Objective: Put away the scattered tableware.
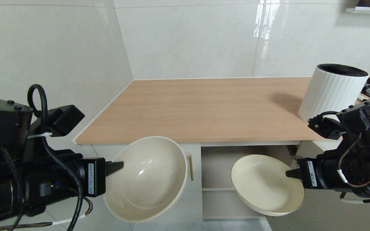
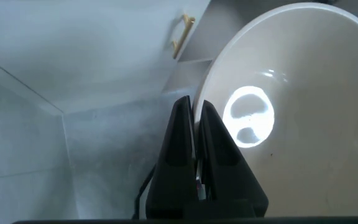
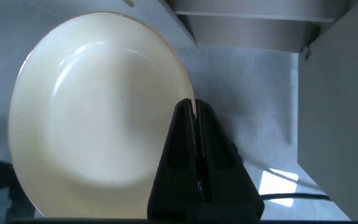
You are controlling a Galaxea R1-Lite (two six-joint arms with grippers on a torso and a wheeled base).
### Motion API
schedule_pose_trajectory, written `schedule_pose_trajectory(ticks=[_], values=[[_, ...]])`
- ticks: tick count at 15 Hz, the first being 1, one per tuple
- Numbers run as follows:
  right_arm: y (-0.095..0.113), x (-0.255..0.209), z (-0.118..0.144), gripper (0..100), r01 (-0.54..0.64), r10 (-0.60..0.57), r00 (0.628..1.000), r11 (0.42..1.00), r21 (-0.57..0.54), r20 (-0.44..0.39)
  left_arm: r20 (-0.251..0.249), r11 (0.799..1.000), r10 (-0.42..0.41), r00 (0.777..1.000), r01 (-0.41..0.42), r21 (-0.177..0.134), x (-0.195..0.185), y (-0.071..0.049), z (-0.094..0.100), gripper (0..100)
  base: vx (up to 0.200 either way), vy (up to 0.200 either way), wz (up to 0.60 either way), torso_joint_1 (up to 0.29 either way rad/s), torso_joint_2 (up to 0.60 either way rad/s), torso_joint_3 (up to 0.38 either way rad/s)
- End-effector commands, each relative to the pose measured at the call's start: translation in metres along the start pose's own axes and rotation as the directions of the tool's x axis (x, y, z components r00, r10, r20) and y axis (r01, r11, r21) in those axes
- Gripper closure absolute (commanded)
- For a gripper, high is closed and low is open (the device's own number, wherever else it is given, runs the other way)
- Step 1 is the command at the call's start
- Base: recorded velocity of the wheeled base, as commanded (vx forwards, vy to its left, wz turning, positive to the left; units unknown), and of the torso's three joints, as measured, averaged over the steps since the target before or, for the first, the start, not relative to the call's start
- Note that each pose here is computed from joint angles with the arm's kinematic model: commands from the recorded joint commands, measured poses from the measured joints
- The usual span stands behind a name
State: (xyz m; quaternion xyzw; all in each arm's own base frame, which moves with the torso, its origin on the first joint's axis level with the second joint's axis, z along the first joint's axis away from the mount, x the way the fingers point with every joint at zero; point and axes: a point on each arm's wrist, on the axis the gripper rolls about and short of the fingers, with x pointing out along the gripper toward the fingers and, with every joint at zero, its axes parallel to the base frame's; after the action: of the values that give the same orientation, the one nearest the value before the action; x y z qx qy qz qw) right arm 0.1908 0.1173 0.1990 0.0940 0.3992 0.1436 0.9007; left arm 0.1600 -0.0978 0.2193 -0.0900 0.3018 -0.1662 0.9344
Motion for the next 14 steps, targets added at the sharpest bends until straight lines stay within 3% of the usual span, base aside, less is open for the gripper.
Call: schedule_pose_trajectory(ticks=[1, 10, 14], values=[[0.000, 0.005, -0.001, 100, 0.008, -0.008, 1.000, 1.000, -0.001, -0.013, -0.031, 1.000, -0.016, 0.999, 0.016, 0.001, 0.006, -0.001, -0.002, 100, 0.000, 0.000, 0.00, 0.000, 0.00, 0.000], [-0.005, 0.019, 0.002, 100, 0.059, -0.059, 0.998, 0.998, 0.015, -0.007, -0.066, 1.000, -0.030, 0.997, 0.030, 0.002, 0.013, -0.001, -0.004, 100, 0.000, 0.000, 0.00, 0.000, 0.00, 0.000], [-0.005, 0.022, 0.002, 100, 0.060, -0.060, 0.998, 0.998, 0.016, -0.008, -0.066, 1.000, -0.029, 0.997, 0.029, 0.002, 0.013, -0.001, -0.004, 100, 0.000, 0.000, 0.00, -0.134, 0.34, 0.203]])
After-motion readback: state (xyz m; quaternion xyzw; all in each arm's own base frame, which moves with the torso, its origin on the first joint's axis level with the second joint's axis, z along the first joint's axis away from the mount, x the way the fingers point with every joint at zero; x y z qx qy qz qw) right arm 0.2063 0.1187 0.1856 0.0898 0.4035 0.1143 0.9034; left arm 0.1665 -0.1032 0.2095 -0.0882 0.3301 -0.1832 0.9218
